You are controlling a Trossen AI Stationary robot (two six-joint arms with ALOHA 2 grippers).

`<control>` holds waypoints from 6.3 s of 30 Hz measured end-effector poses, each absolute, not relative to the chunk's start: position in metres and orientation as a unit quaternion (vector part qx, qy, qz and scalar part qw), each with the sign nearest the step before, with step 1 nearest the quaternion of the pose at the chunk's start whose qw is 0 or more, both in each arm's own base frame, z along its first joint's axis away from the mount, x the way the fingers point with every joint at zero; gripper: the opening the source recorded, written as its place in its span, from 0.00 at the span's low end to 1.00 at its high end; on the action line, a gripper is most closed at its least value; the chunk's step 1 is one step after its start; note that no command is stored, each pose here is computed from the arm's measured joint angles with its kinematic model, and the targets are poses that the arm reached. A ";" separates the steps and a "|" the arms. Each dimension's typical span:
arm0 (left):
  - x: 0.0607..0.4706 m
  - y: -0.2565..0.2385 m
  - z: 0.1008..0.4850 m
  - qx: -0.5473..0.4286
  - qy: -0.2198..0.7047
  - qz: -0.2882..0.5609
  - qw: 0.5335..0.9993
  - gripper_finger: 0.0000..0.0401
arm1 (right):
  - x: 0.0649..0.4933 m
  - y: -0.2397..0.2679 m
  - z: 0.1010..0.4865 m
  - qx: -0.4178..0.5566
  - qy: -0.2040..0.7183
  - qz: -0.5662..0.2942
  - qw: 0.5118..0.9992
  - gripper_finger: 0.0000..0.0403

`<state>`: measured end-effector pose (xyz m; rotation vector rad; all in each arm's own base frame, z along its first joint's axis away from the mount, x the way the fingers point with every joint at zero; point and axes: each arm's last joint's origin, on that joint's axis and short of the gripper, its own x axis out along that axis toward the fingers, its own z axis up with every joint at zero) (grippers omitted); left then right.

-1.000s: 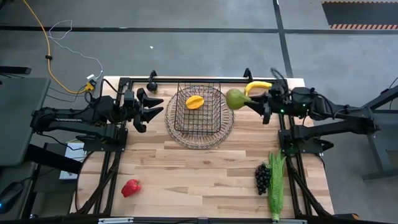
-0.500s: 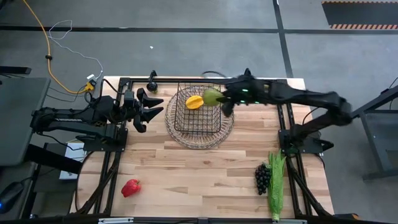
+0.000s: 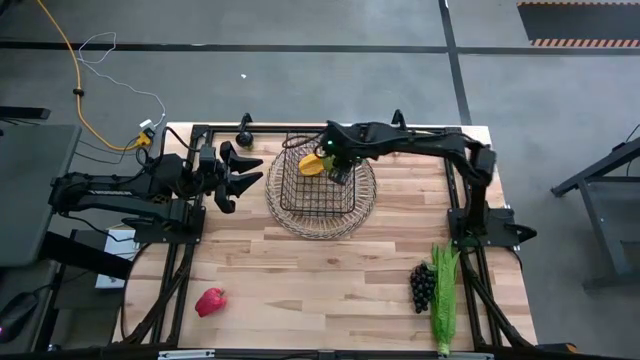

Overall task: Build produce basket
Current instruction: Put the pear into the wire basket, then put the grapes into the wire basket

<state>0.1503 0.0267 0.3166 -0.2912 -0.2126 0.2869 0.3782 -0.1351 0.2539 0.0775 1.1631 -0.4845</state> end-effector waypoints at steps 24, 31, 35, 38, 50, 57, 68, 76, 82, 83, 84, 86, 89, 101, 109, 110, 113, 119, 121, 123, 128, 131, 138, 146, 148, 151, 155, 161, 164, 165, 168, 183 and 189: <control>0.150 0.027 0.317 -0.140 -0.105 0.143 0.974 0.45 | 0.397 -0.143 0.227 -0.014 0.607 -0.222 0.763 0.53; 0.150 0.027 0.317 -0.140 -0.105 0.143 0.974 0.45 | 0.380 -0.135 0.273 -0.033 0.573 -0.215 0.790 0.66; 0.150 0.027 0.317 -0.141 -0.105 0.145 0.974 0.45 | 0.365 -0.129 0.304 -0.017 0.535 -0.218 0.816 0.66; 0.150 0.027 0.317 -0.141 -0.105 0.145 0.974 0.45 | 0.345 -0.119 0.331 0.015 0.498 -0.212 0.841 0.66; 0.150 0.027 0.317 -0.141 -0.105 0.146 0.974 0.45 | 0.226 -0.033 0.351 0.153 0.230 -0.178 0.944 0.66; 0.150 0.027 0.317 -0.141 -0.105 0.147 0.973 0.45 | 0.187 -0.014 0.350 0.185 0.074 -0.143 0.969 0.66; 0.150 0.027 0.317 -0.141 -0.105 0.147 0.973 0.45 | 0.181 -0.014 0.355 0.159 0.036 -0.145 0.976 0.66; 0.150 0.027 0.317 -0.141 -0.105 0.147 0.973 0.45 | 0.181 -0.014 0.355 0.163 0.036 -0.143 0.975 0.66; 0.150 0.027 0.317 -0.141 -0.105 0.146 0.973 0.45 | 0.177 -0.011 0.342 0.299 0.128 -0.145 0.935 0.66; 0.150 0.027 0.317 -0.141 -0.105 0.146 0.973 0.45 | 0.175 -0.009 0.336 0.328 0.167 -0.139 0.919 0.66; 0.150 0.027 0.317 -0.141 -0.106 0.147 0.973 0.45 | 0.173 -0.006 0.329 0.361 0.207 -0.132 0.900 0.66; 0.150 0.027 0.317 -0.141 -0.105 0.147 0.973 0.45 | 0.170 0.003 0.316 0.427 0.291 -0.120 0.848 0.66; 0.150 0.027 0.317 -0.141 -0.105 0.146 0.973 0.45 | 0.164 0.023 0.296 0.491 0.424 -0.123 0.751 0.66; 0.150 0.027 0.317 -0.141 -0.105 0.146 0.973 0.45 | 0.168 0.099 0.242 0.486 0.585 -0.312 0.569 0.66; 0.150 0.027 0.317 -0.141 -0.105 0.146 0.973 0.45 | 0.193 0.113 0.209 0.382 0.631 -0.274 0.617 0.66; 0.150 0.027 0.317 -0.141 -0.105 0.146 0.973 0.45 | 0.195 0.114 0.206 0.366 0.640 -0.264 0.621 0.66; 0.150 0.027 0.317 -0.141 -0.105 0.146 0.973 0.45 | 0.199 0.115 0.197 0.333 0.660 -0.256 0.623 0.66; 0.150 0.027 0.317 -0.141 -0.105 0.146 0.973 0.45 | 0.207 0.121 0.177 0.300 0.699 -0.236 0.605 0.56; 0.150 0.027 0.317 -0.141 -0.105 0.146 0.973 0.45 | 0.210 0.123 0.170 0.293 0.707 -0.237 0.599 0.50; 0.150 0.027 0.317 -0.141 -0.105 0.146 0.973 0.45 | 0.213 0.124 0.163 0.288 0.711 -0.241 0.595 0.45; 0.150 0.027 0.317 -0.141 -0.105 0.146 0.973 0.45 | 0.218 0.127 0.150 0.272 0.719 -0.241 0.593 0.35; 0.150 0.027 0.317 -0.141 -0.105 0.147 0.973 0.45 | 0.219 0.127 0.144 0.264 0.723 -0.248 0.588 0.32; 0.150 0.027 0.317 -0.142 -0.106 0.152 0.972 0.45 | 0.219 0.127 0.142 0.260 0.725 -0.253 0.586 0.27; 0.150 0.027 0.317 -0.142 -0.106 0.153 0.972 0.45 | 0.219 0.127 0.142 0.256 0.729 -0.249 0.584 0.04; 0.150 0.027 0.317 -0.142 -0.107 0.154 0.972 0.45 | 0.219 0.128 0.144 0.252 0.732 -0.243 0.585 0.02; 0.150 0.027 0.317 -0.142 -0.107 0.154 0.972 0.45 | 0.223 0.129 0.153 0.232 0.734 -0.236 0.593 0.03; 0.150 0.027 0.317 -0.142 -0.107 0.154 0.972 0.45 | 0.233 0.131 0.177 0.169 0.728 -0.220 0.627 0.01; 0.150 0.027 0.317 -0.142 -0.107 0.154 0.972 0.45 | 0.259 0.136 0.226 0.064 0.666 -0.142 0.729 0.00; 0.150 0.027 0.317 -0.144 -0.107 0.154 0.972 0.45 | 0.271 0.131 0.249 0.042 0.615 -0.108 0.780 0.00; 0.150 0.027 0.317 -0.148 -0.108 0.153 0.971 0.45 | 0.273 0.127 0.257 0.039 0.599 -0.105 0.793 0.00; 0.150 0.027 0.317 -0.154 -0.109 0.153 0.970 0.45 | 0.272 0.111 0.281 0.046 0.550 -0.118 0.825 0.00; 0.150 0.027 0.317 -0.154 -0.109 0.152 0.970 0.45 | 0.231 0.037 0.401 0.111 0.206 -0.119 0.965 0.00; 0.150 0.027 0.318 -0.154 -0.115 0.151 0.970 0.45 | 0.237 0.017 0.417 0.090 0.134 -0.119 0.980 0.00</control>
